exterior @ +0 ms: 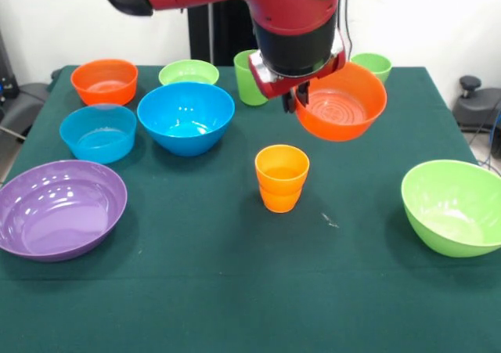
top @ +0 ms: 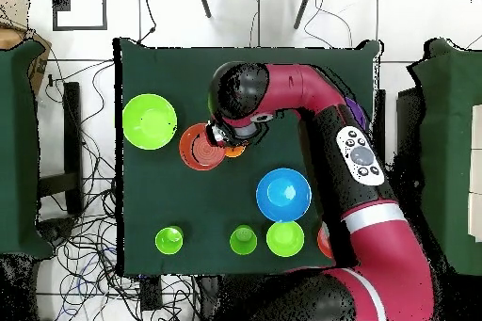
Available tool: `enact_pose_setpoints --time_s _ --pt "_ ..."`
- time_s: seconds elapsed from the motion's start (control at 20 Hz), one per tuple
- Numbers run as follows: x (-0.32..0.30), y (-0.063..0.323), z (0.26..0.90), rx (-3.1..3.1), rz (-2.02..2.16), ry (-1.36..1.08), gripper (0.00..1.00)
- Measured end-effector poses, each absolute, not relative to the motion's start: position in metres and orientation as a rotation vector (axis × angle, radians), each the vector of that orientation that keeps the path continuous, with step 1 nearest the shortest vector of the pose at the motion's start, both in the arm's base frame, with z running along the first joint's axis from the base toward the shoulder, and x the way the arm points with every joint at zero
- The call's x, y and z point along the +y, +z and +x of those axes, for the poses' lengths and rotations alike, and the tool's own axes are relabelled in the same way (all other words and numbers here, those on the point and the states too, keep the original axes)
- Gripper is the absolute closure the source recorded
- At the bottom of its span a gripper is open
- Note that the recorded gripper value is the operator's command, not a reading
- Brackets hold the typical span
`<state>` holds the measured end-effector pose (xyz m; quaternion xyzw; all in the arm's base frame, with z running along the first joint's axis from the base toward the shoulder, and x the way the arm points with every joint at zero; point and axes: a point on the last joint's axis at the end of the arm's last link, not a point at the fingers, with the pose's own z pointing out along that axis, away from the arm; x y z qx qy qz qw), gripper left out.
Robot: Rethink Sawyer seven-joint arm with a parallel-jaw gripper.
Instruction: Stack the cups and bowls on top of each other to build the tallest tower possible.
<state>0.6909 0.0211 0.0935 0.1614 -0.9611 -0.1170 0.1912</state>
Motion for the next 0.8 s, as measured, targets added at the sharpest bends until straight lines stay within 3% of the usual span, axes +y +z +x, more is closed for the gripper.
enact_pose_setpoints --time_s 0.55,0.8 --pt "0.013 0.101 0.695 -2.682 0.491 -0.369 1.00" --pt "-0.002 0.126 0.707 -2.734 0.483 -0.377 1.00"
